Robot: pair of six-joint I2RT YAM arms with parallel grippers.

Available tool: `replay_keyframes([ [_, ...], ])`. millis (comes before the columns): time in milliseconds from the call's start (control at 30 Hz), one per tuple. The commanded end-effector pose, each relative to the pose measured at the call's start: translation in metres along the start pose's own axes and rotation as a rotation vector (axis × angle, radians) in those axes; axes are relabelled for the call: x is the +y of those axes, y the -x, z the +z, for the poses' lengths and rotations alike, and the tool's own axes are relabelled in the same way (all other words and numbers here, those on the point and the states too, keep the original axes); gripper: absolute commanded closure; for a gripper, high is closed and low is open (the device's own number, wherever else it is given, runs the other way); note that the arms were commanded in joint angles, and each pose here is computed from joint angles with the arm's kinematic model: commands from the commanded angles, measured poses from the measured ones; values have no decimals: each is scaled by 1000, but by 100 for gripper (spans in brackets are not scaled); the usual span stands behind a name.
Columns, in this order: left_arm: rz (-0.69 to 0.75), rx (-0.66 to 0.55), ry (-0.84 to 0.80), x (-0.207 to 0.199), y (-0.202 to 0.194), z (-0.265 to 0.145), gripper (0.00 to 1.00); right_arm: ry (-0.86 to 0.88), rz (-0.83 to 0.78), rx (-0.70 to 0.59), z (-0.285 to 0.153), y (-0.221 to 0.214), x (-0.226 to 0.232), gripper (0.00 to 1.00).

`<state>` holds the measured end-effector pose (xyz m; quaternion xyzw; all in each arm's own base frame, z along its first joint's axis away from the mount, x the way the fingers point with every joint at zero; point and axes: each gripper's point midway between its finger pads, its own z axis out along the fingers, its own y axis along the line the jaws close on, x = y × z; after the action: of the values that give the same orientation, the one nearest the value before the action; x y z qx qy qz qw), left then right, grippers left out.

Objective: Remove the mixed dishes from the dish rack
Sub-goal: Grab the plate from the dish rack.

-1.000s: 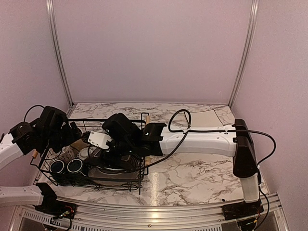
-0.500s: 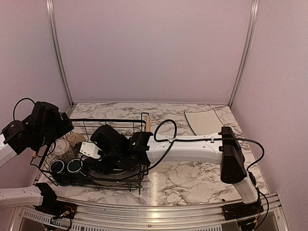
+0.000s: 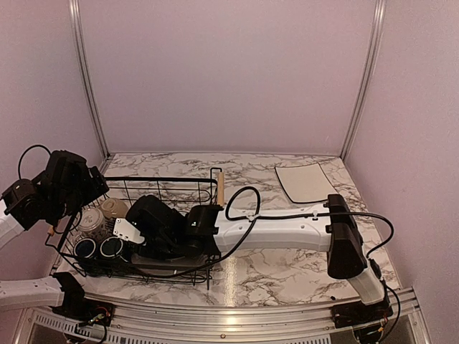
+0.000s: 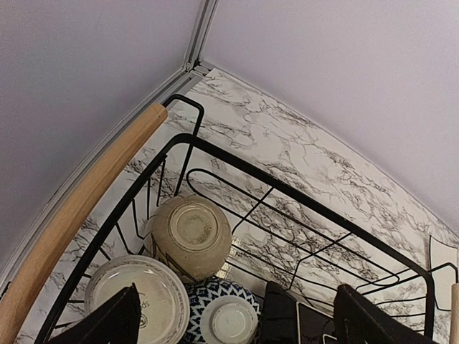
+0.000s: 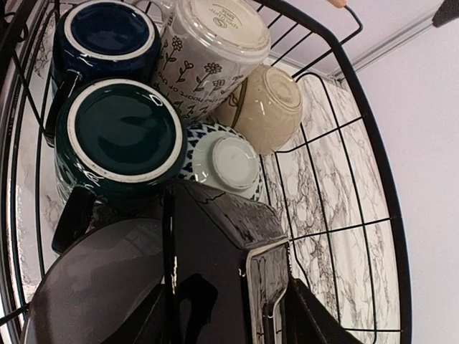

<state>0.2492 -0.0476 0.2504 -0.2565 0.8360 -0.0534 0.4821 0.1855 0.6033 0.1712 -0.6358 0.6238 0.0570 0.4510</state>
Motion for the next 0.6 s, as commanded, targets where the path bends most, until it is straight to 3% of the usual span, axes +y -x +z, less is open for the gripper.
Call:
replay_keyframes([
  [0, 11, -19, -3, 0, 6, -4, 4, -257, -61, 107, -3, -20, -64, 49],
  [267, 12, -42, -16, -2, 12, -6, 2, -241, -181, 214, -6, -56, -71, 58],
  [467, 15, -49, -29, -5, 12, -5, 1, -216, -179, 199, -6, -59, -78, 60],
  [567, 19, -48, -39, -7, 13, -5, 1, -228, -207, 213, -1, -59, -83, 74],
])
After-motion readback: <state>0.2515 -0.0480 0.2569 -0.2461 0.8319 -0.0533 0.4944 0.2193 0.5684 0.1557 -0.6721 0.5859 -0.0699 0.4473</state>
